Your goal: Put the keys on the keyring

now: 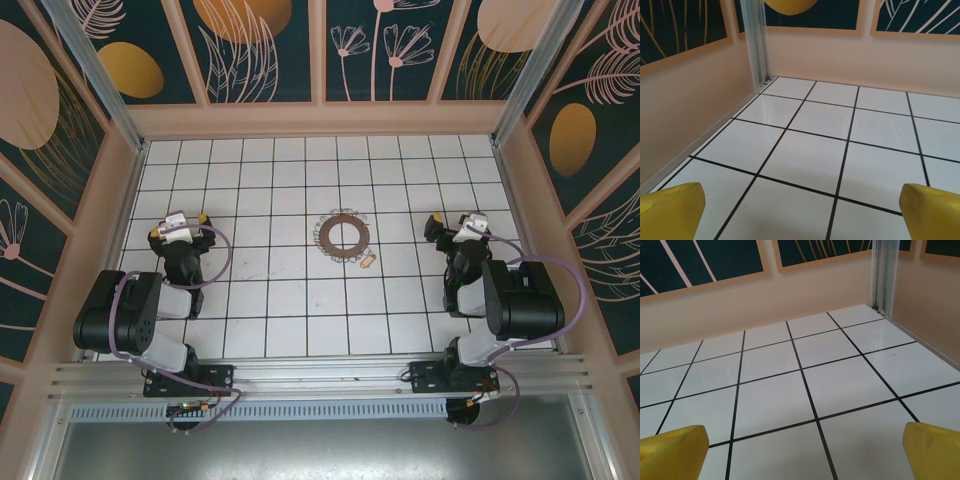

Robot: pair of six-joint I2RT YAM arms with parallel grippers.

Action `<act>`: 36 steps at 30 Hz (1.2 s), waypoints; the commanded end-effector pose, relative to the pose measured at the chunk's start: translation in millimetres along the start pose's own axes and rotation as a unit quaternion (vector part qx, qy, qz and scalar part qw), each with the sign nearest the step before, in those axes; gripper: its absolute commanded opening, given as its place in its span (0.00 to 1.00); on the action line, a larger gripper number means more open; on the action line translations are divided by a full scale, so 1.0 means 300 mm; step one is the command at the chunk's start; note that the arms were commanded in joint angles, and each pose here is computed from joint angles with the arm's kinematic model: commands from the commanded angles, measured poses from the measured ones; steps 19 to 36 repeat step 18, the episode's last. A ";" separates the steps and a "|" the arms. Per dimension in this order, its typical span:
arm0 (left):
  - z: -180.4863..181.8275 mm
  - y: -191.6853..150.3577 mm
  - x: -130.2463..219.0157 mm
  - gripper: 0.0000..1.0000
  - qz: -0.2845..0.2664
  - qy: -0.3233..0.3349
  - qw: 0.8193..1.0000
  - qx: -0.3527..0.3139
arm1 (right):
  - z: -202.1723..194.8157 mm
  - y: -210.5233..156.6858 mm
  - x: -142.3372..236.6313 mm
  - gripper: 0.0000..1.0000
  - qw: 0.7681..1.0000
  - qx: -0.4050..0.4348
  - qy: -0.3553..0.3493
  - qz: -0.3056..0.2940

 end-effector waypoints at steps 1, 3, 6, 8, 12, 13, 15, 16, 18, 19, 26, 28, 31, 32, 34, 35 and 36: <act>-0.013 0.042 -0.003 0.99 -0.025 -0.013 0.999 0.021 | -0.005 0.031 -0.004 0.99 1.000 0.003 -0.014 -0.020; -0.012 0.043 -0.002 0.99 -0.027 -0.012 0.999 0.021 | 0.035 0.033 0.009 0.99 0.999 0.019 0.022 -0.027; -0.013 0.042 -0.003 0.99 -0.025 -0.013 0.999 0.021 | 0.089 0.023 0.001 0.99 0.996 0.041 0.073 -0.016; -0.011 0.043 -0.002 0.99 -0.026 -0.012 0.999 0.021 | 0.081 0.021 -0.006 0.99 0.997 0.037 0.067 -0.012; -0.012 0.043 -0.003 0.99 -0.026 -0.013 0.999 0.020 | 0.080 0.022 -0.007 0.99 0.997 0.035 0.066 -0.012; -0.013 0.043 -0.002 0.99 -0.026 -0.013 0.999 0.020 | 0.080 0.020 -0.011 0.99 0.997 0.035 0.067 -0.009; -0.013 0.044 -0.002 0.99 -0.026 -0.013 0.999 0.021 | 0.078 0.018 -0.015 0.99 0.997 0.031 0.073 -0.006; -0.013 0.043 -0.002 0.99 -0.026 -0.013 0.999 0.020 | 0.076 0.019 -0.017 0.99 0.997 0.029 0.075 -0.005; -0.012 0.043 -0.003 0.99 -0.026 -0.013 0.999 0.020 | 0.075 0.019 -0.015 0.99 0.997 0.029 0.073 -0.006; -0.012 0.043 -0.003 0.99 -0.026 -0.013 0.999 0.020 | 0.075 0.019 -0.015 0.99 0.997 0.029 0.073 -0.006; -0.012 0.043 -0.003 0.99 -0.026 -0.013 0.999 0.020 | 0.075 0.019 -0.015 0.99 0.997 0.029 0.073 -0.006; -0.012 0.043 -0.003 0.99 -0.026 -0.013 0.999 0.020 | 0.075 0.019 -0.015 0.99 0.997 0.029 0.073 -0.006; -0.012 0.043 -0.003 0.99 -0.026 -0.013 0.999 0.020 | 0.075 0.019 -0.015 0.99 0.997 0.029 0.073 -0.006; -0.012 0.043 -0.003 0.99 -0.026 -0.013 0.999 0.020 | 0.075 0.019 -0.015 0.99 0.997 0.029 0.073 -0.006; -0.012 0.043 -0.003 0.99 -0.026 -0.013 0.999 0.020 | 0.075 0.019 -0.015 0.99 0.997 0.029 0.073 -0.006; -0.012 0.043 -0.003 0.99 -0.026 -0.013 0.999 0.020 | 0.075 0.019 -0.015 0.99 0.997 0.029 0.073 -0.006; -0.012 0.043 -0.003 0.99 -0.026 -0.013 0.999 0.020 | 0.075 0.019 -0.015 0.99 0.997 0.029 0.073 -0.006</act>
Point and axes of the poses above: each hand's point on the last joint's axis, 136 mm out from that joint toward the fingers, its own x axis back along the fingers, its own z axis along the line the jaws close on, y = z × x, the point moved 2 cm from there along x, back along the fingers, and after that the axes turned 4 degrees about x, right-handed, at the moved point
